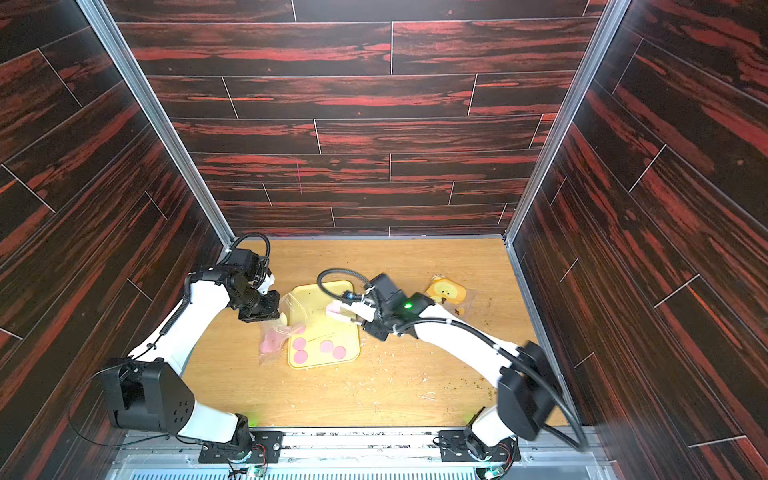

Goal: Put the cookies into a resealable bag to prevent moisture
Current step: Place the cookie in the ziploc bag.

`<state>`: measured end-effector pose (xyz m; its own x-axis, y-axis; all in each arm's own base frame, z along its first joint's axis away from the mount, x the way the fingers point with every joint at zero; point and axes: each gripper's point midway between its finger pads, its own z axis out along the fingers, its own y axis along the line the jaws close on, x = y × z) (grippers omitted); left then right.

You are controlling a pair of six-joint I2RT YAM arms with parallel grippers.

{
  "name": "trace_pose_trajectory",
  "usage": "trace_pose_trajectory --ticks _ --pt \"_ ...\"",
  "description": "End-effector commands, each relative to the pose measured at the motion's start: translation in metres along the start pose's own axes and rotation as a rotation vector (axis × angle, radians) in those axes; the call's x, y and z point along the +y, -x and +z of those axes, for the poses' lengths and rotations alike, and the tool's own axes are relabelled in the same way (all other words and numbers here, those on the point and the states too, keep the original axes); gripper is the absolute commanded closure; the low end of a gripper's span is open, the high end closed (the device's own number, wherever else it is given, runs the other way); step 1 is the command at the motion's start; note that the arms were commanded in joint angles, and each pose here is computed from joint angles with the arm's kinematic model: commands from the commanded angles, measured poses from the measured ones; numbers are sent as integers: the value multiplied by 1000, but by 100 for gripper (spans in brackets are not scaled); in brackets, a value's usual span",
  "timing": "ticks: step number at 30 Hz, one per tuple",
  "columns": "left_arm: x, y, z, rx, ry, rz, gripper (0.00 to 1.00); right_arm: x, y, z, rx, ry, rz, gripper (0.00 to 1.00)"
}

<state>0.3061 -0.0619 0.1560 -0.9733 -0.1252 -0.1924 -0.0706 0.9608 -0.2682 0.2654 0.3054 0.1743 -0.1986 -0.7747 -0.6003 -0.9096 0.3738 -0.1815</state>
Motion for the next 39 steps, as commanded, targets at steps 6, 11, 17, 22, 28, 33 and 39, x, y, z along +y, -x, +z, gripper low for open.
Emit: trace_pose_trajectory --ticks 6,11,17,22,28,33,39 --pt "-1 -1 -5 6 -7 5 100 28 75 -6 -202 155 -105 59" --pt "1 -2 -5 8 1 5 100 28 89 22 -186 195 -111 57" --pt "1 0 -6 3 5 8 100 29 95 28 -198 211 -116 52" --pt "1 1 -3 11 5 7 100 26 95 9 -251 209 -93 49" --pt "0 1 -2 17 -3 7 100 4 58 -5 -218 113 -20 49" --pt "-9 2 -9 -18 -53 -7 100 -15 -4 23 -47 8 61 50" --pt "-14 4 -25 -79 -70 -22 100 -5 -15 71 -44 26 72 50"
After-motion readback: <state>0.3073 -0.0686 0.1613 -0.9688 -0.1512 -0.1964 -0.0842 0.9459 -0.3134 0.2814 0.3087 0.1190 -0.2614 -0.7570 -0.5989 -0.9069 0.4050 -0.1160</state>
